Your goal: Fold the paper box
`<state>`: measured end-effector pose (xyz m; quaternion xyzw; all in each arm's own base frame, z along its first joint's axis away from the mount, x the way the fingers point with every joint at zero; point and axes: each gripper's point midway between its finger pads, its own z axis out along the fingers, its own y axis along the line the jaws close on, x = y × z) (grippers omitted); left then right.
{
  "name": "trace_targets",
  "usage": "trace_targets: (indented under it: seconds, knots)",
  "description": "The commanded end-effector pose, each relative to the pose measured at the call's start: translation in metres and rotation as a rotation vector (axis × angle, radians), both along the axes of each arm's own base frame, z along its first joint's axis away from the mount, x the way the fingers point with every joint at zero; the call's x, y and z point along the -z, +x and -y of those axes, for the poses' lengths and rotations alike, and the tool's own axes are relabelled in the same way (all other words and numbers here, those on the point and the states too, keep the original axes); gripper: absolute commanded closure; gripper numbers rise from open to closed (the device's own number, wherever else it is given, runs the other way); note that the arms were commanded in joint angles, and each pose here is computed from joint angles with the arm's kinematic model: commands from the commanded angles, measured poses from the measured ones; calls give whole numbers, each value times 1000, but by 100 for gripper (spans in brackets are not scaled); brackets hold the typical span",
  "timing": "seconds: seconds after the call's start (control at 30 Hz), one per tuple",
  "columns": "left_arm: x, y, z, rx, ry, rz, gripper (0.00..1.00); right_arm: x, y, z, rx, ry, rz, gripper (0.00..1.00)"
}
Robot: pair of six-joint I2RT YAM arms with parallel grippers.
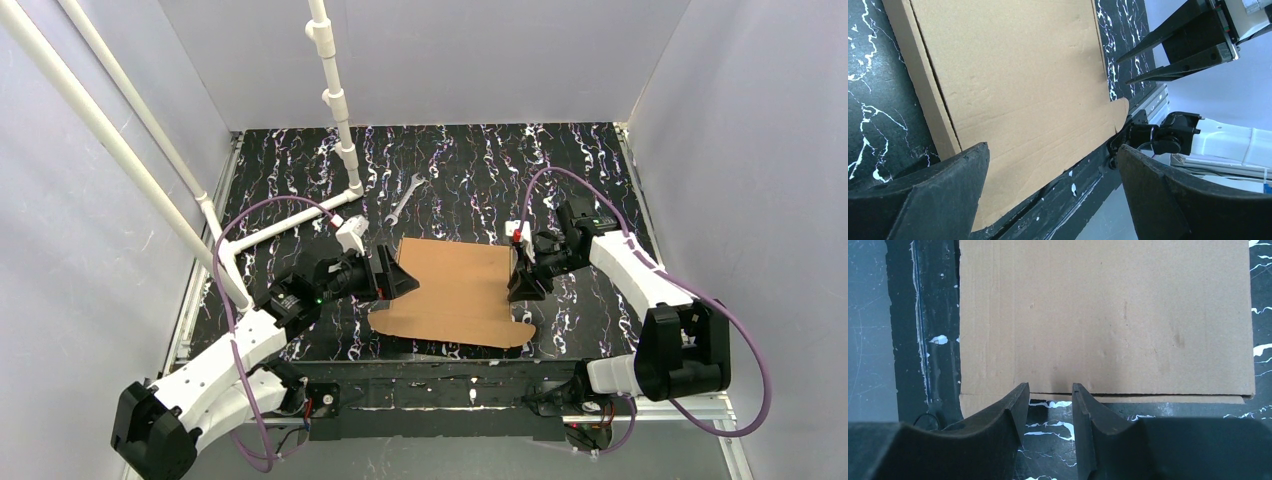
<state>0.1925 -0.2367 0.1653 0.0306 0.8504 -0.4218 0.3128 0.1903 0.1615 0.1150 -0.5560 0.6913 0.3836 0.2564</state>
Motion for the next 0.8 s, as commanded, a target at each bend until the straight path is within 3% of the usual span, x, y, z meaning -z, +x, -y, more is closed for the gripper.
trace_targets:
  seconds: [0.0,0.5,0.77]
  knots:
    - [-3,-2,-6,-12,2,4,2,-9,-4,-1,-7,34,14,54]
    - [1,-13,-17,-52,1,-23,2,-15,-6,-1,-5,60,45,53]
    - [35,-9,-24,-63,112,-71,2,-16,-7,-1,-2,74,49,52]
